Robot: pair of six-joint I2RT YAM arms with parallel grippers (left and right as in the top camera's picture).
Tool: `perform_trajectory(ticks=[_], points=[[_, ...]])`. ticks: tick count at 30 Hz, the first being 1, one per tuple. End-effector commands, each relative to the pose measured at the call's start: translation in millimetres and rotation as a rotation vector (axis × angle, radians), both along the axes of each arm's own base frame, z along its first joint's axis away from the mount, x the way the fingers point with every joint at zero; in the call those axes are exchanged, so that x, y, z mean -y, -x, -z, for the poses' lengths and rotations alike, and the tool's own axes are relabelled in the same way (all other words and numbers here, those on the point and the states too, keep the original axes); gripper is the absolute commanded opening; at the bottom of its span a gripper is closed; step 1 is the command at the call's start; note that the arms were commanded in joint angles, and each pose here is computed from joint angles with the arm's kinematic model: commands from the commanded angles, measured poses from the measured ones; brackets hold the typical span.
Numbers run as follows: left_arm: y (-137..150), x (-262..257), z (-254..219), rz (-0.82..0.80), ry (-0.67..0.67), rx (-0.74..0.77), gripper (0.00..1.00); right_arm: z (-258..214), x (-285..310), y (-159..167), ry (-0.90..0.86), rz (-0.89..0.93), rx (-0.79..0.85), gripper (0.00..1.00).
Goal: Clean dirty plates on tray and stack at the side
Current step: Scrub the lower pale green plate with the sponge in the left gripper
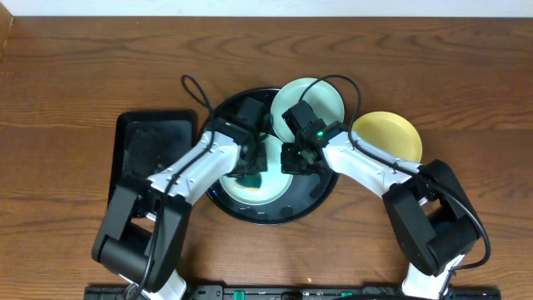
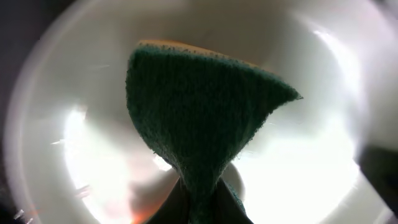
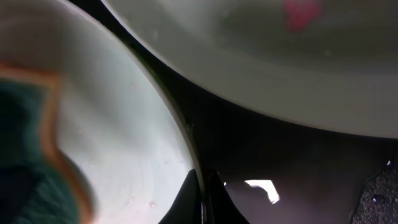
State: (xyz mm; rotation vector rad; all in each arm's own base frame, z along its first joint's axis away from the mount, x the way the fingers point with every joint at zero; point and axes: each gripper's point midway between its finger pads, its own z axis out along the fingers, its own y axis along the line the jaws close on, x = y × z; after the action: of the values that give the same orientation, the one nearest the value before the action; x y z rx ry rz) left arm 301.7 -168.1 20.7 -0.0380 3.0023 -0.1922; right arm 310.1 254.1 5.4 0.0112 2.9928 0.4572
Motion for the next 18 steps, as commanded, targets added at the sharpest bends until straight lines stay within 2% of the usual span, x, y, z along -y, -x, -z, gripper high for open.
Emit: perform_trajectory(ticks=[1,5,9,12,15,18], points=[[4,25,-3,0.182,0.072,0.005,0.07,3,2,-5,0.01,0.008,0.003,0.01],[-5,15,-2,0.128,0.051,0.022,0.07,3,2,-5,0.011,0.005,0.004,0.01],[-21,-41,-2,-0.21,-0.173,0.086,0.07,3,2,-5,0.011,0.005,0.004,0.01],[-17,-82,-8,-0.453,-0.327,0.127,0.07,3,2,-5,0.011,0.005,0.004,0.01],[-14,-89,-8,-0.48,-0.356,0.122,0.07,3,2,-5,0.011,0.006,0.004,0.01],[-10,-76,-4,-0.375,-0.307,0.072,0.07,3,2,-5,0.01,0.006,0.003,0.01]])
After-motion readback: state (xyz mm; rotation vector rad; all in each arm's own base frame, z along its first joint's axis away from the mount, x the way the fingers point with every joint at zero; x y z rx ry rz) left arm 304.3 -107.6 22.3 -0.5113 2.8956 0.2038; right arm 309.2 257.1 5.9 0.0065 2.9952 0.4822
